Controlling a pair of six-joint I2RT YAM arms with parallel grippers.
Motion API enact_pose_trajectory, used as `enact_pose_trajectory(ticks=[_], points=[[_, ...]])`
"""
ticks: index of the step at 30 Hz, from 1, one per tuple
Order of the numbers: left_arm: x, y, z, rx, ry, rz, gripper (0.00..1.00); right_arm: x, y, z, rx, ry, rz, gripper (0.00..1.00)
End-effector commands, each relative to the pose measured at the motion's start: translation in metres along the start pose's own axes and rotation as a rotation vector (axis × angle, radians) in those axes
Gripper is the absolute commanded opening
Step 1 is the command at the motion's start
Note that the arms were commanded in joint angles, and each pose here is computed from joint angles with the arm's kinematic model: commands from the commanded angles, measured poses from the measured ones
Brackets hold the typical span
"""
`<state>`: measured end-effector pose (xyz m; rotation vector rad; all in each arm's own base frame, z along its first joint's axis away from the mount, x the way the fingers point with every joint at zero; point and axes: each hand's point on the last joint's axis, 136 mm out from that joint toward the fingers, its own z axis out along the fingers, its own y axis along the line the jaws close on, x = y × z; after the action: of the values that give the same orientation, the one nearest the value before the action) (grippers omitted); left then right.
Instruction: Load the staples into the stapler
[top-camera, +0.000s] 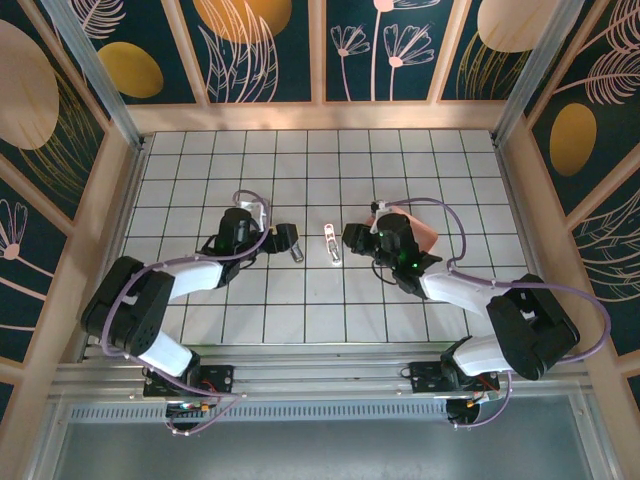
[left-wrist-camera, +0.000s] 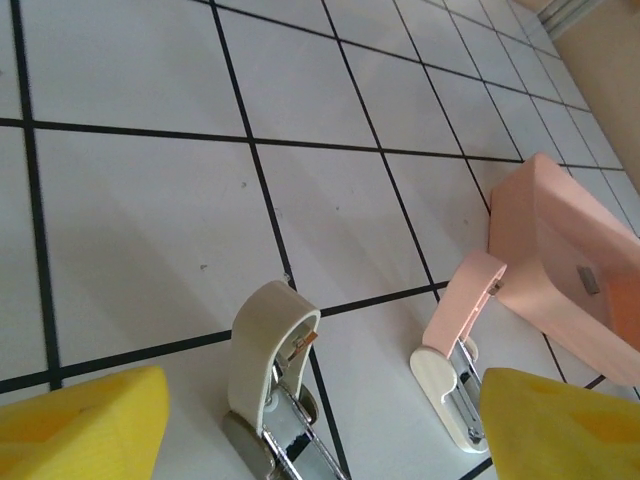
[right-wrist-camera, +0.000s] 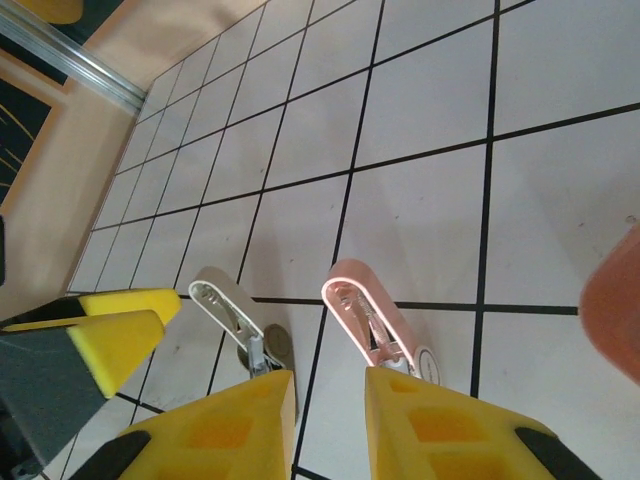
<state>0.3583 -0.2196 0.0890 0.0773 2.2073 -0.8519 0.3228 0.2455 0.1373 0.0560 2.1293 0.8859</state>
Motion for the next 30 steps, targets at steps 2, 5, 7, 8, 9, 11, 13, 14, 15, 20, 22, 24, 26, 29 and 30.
enact_pose_trajectory(ticks=[2,5,7,8,9,11,13,14,15,20,22,24,26,29,30], points=[[0.011,-0.007,0.014,0.031,0.073,0.010,0.79,-0.004,-0.001,-0.003,-0.023,-0.019,-0.016,0.25],[0.017,-0.009,0.020,0.042,0.100,0.004,0.79,-0.001,-0.002,-0.003,-0.028,-0.014,-0.010,0.24],[0.018,-0.010,0.023,0.052,0.108,0.005,0.79,0.001,-0.003,-0.003,-0.029,-0.014,-0.003,0.24],[0.018,-0.011,0.025,0.057,0.111,0.005,0.79,0.001,-0.003,-0.003,-0.029,-0.014,-0.001,0.24],[0.019,-0.013,0.027,0.065,0.116,0.007,0.79,0.002,-0.004,-0.003,-0.029,-0.013,0.001,0.24],[0.015,-0.018,0.029,0.083,0.113,0.013,0.79,0.002,-0.004,-0.003,-0.029,-0.011,0.002,0.24],[0.022,-0.016,0.037,0.090,0.140,0.011,0.79,0.003,-0.004,-0.003,-0.028,-0.008,0.004,0.24],[0.022,-0.018,0.040,0.100,0.145,0.013,0.79,0.003,-0.003,-0.003,-0.030,-0.008,0.004,0.24],[0.022,-0.020,0.042,0.108,0.150,0.013,0.79,0.003,-0.004,-0.003,-0.028,-0.005,0.004,0.24],[0.021,-0.023,0.044,0.114,0.161,0.023,0.79,0.005,-0.005,-0.005,-0.020,0.004,0.013,0.23],[0.019,-0.022,0.042,0.097,0.157,0.031,0.79,0.005,-0.005,-0.006,-0.021,0.003,0.016,0.23],[0.017,-0.019,0.040,0.075,0.149,0.030,0.80,0.004,-0.003,-0.006,-0.023,0.004,0.023,0.23],[0.013,-0.018,0.036,0.056,0.134,0.028,0.81,0.006,0.000,-0.006,-0.028,0.016,0.030,0.23],[0.008,-0.017,0.027,0.027,0.111,0.017,0.82,0.008,0.005,-0.006,-0.034,0.028,0.041,0.23],[0.008,-0.015,0.024,0.015,0.109,0.010,0.82,0.009,0.007,-0.006,-0.037,0.029,0.044,0.23]])
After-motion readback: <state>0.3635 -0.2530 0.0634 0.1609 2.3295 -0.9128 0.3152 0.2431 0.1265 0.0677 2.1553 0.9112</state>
